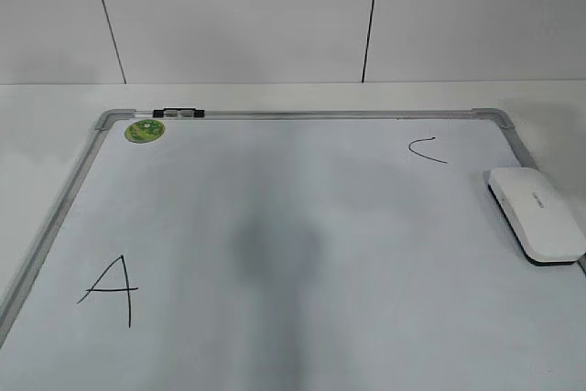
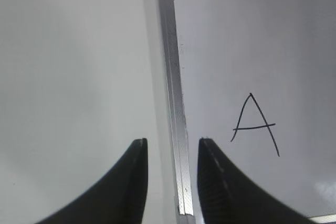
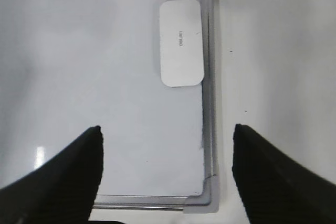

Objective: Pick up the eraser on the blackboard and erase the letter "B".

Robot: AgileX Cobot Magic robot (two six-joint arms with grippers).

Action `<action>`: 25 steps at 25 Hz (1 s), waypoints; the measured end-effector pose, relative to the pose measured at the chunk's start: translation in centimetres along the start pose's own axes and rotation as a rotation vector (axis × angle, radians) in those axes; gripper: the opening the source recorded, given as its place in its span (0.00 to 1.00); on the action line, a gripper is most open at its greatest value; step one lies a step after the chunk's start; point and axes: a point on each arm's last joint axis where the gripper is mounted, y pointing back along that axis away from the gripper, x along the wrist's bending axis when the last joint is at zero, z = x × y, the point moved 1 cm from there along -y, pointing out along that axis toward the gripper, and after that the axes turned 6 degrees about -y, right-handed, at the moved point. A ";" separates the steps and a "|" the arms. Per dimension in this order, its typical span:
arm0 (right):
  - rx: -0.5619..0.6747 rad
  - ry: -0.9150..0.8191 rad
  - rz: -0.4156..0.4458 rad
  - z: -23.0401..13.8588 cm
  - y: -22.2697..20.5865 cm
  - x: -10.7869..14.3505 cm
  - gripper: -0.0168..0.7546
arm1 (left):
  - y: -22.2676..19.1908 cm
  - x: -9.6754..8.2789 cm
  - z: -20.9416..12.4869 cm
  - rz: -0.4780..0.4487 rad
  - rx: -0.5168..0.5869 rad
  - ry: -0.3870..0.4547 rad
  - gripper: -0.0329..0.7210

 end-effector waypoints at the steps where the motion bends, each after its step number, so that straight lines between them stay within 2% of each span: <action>1: -0.033 0.008 -0.015 -0.7 0.9 -0.3 0.78 | 1.2 -0.2 -0.9 0.002 -0.030 -0.003 0.36; 5: -0.168 0.031 -0.070 -3.4 4.1 -1.2 0.78 | 5.4 -0.8 -5.0 0.012 -0.147 -0.013 0.36; 11: -0.299 0.011 -0.059 -7.9 6.5 -1.7 0.78 | 9.2 -1.7 -12.6 0.028 -0.309 -0.028 0.36; 20: -0.422 -0.014 -0.036 -14.9 6.0 -2.7 0.78 | 8.9 -2.5 -23.5 0.060 -0.527 -0.046 0.36; 25: -0.406 -0.015 -0.039 -17.5 3.5 -3.2 0.78 | 8.3 -2.7 -27.8 0.074 -0.667 -0.057 0.36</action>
